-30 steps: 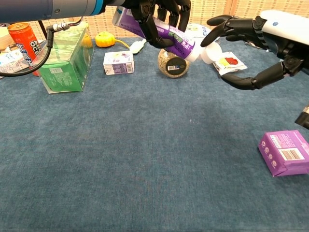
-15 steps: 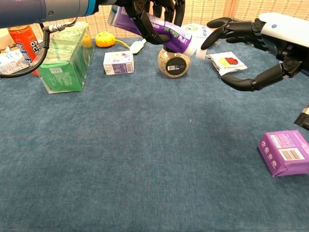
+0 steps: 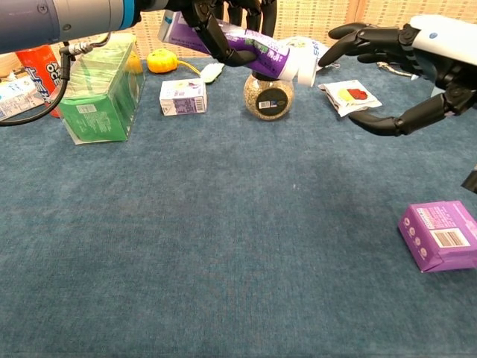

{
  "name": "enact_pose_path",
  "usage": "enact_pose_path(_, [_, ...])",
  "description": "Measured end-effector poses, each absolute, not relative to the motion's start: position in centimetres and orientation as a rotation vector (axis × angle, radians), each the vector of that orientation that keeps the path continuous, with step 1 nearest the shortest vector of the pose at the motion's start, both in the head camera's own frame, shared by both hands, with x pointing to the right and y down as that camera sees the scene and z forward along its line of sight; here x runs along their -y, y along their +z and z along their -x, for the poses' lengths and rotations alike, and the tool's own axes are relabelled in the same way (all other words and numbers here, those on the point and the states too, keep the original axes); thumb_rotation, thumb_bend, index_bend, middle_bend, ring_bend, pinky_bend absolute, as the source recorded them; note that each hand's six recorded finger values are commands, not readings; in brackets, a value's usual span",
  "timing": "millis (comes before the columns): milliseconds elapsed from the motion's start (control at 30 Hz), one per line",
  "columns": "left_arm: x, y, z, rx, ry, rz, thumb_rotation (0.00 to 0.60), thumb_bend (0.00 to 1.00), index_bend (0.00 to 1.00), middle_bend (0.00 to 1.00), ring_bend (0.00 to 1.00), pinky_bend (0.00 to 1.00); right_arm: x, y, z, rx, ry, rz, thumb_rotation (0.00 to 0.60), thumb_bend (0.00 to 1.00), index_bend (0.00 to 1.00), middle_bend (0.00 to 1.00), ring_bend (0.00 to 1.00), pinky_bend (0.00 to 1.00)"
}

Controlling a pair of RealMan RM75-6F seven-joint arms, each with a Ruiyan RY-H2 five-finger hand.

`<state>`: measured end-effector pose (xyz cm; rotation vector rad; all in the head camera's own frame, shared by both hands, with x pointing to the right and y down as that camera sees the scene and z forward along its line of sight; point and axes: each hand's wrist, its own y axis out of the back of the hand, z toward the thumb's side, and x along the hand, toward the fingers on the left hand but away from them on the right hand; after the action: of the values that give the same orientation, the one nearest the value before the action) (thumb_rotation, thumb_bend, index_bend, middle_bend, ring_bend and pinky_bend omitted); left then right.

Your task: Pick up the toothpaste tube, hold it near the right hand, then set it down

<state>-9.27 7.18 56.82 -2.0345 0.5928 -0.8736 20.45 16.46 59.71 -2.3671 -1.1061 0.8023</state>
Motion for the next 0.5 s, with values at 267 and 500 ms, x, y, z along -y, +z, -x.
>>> enact_pose_path(267, [-7.4, 57.2, 9.9, -0.608, -0.853, 2.065, 0.600, 0.51, 0.55, 0.56, 0.50, 0.54, -15.8, 59.3, -22.6, 1.244, 0.806, 2.364, 0.600, 0.39, 0.13, 0.00, 0.00, 0.00])
enact_pose_path(500, [-7.4, 57.5, 10.3, -0.640, -0.829, 2.093, 0.600, 0.51, 0.56, 0.57, 0.51, 0.54, -15.4, 59.1, -24.1, 1.340, 0.802, 2.376, 0.600, 0.39, 0.06, 0.00, 0.00, 0.00])
